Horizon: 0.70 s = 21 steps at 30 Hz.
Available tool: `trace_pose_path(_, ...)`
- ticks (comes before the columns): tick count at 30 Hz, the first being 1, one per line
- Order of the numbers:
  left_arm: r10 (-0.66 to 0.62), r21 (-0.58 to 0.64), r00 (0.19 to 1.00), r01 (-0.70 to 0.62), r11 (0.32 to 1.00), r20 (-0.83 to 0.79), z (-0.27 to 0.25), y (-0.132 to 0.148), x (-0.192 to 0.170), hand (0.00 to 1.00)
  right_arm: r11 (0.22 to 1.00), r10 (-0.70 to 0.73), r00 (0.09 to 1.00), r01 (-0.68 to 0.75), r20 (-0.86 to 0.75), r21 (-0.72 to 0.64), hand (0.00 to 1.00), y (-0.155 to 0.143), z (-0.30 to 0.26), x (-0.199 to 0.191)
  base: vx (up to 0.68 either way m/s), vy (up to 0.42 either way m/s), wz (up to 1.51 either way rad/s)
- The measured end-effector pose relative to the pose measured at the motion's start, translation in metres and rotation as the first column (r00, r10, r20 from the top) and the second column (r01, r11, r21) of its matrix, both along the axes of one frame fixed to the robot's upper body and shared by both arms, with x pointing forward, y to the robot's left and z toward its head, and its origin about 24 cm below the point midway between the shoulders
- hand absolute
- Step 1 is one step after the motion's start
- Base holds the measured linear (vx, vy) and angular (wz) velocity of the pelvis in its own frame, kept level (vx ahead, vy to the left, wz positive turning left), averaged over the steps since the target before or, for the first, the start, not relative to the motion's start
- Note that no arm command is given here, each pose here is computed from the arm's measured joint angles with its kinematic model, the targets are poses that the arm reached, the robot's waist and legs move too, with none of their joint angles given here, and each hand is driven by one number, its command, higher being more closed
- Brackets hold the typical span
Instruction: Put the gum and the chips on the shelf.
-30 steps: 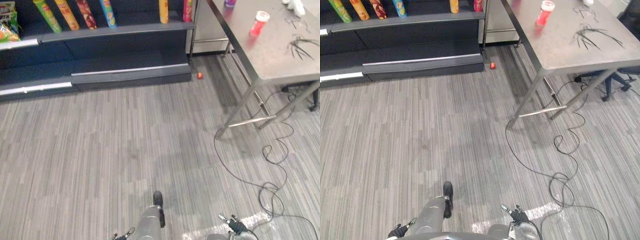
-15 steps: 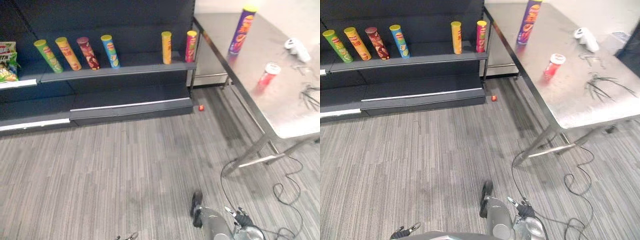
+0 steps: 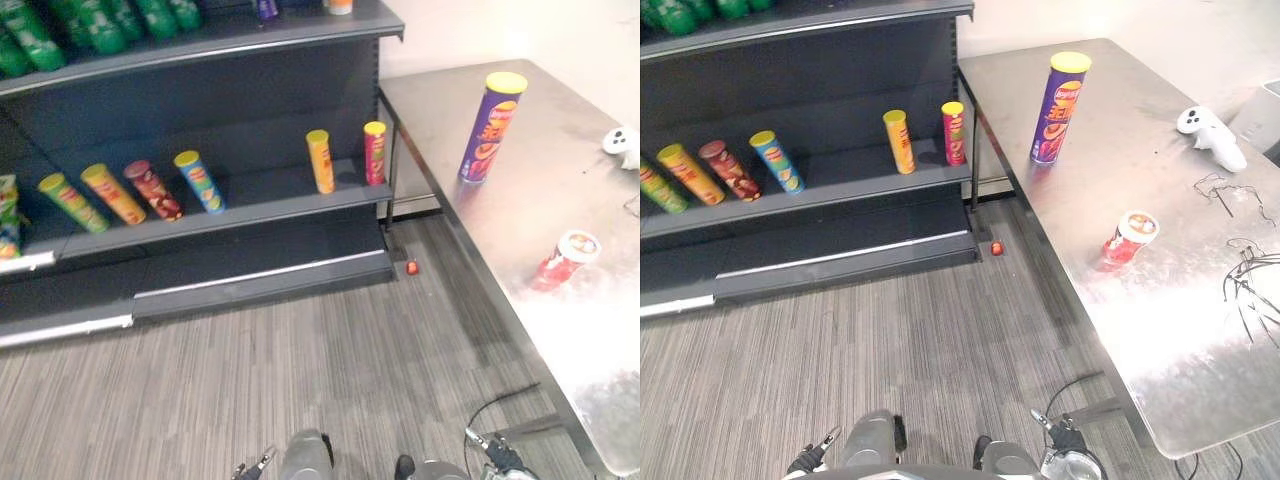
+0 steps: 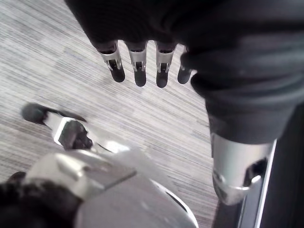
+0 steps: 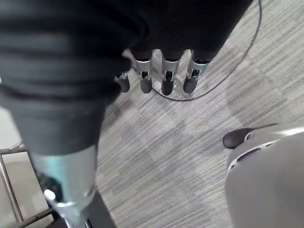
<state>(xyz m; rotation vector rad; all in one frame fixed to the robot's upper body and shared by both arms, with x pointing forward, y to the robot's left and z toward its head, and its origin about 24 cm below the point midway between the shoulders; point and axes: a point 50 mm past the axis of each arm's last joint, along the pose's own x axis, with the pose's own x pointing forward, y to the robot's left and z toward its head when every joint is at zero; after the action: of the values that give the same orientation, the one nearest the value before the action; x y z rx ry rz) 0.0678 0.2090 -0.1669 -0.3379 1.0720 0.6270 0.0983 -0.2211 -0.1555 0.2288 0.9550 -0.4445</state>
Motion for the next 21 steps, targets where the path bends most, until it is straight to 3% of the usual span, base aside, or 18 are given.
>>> trace_pose_path(7,0.017,0.011,0.999,-0.016,1.000,-0.040,-0.002,-0.001,-0.022,0.00,0.999,0.040,0.999,-0.040,-0.003,-0.005,0.00,0.008,-0.001,-0.001,0.40,0.344,-0.86)
trace_pose_path(9,0.027,0.043,0.996,-0.023,0.999,-0.086,-0.002,0.013,-0.039,0.00,0.997,0.032,0.999,-0.029,-0.034,0.077,0.00,0.034,-0.008,-0.009,0.46,0.459,-1.47)
trace_pose_path(11,0.015,0.059,0.997,-0.011,0.998,-0.081,0.000,0.019,-0.035,0.00,0.994,0.054,0.998,-0.050,-0.041,0.098,0.00,0.041,-0.010,-0.009,0.47,0.443,-0.85)
trace_pose_path(21,-0.267,0.055,0.949,0.279,0.959,-0.166,-0.004,0.012,-0.024,0.00,0.998,0.003,0.999,0.000,-0.046,0.064,0.00,0.023,-0.008,-0.006,0.23,0.201,-1.19)
